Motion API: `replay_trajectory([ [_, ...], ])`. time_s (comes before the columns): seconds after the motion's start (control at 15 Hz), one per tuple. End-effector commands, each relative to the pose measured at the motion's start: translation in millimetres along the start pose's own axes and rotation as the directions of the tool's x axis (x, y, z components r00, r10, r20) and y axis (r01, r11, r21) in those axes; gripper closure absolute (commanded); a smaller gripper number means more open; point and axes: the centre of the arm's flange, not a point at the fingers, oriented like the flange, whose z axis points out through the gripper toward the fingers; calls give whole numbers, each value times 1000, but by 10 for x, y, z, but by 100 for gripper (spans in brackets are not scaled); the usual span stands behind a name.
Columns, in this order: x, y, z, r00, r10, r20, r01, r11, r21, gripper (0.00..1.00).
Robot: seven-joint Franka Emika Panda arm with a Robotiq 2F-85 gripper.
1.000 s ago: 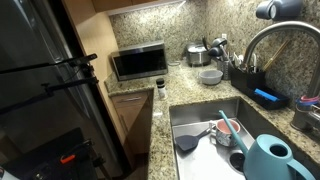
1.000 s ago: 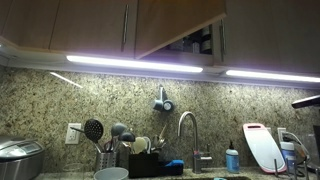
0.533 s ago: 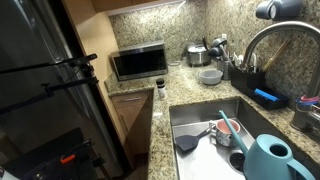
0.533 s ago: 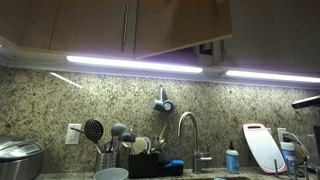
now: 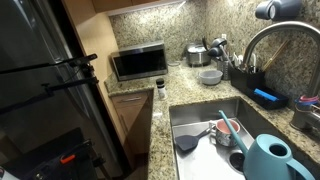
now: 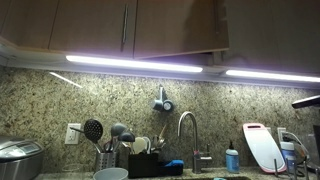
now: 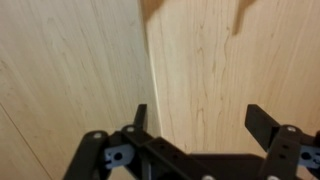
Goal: Close the second cupboard door from the right
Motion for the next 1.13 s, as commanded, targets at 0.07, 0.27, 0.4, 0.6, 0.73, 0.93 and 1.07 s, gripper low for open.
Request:
replay_trajectory([
  [0.07, -127, -87, -436, 1000, 2, -21, 1, 992, 127, 0],
  [0.27, -289, -373, -1091, 997, -63, -42, 73, 951, 299, 0],
  [0.4, -415, -582, -1464, 994, -102, -50, 113, 905, 410, 0],
  [0.6, -313, -684, -1542, 996, -89, -29, 93, 911, 403, 0],
  [0.73, -345, -685, -1586, 995, -93, -30, 97, 909, 405, 0],
  [0.93, -383, -662, -1493, 995, -95, -26, 98, 913, 396, 0],
  [1.07, -384, -661, -1488, 995, -96, -25, 98, 913, 395, 0],
])
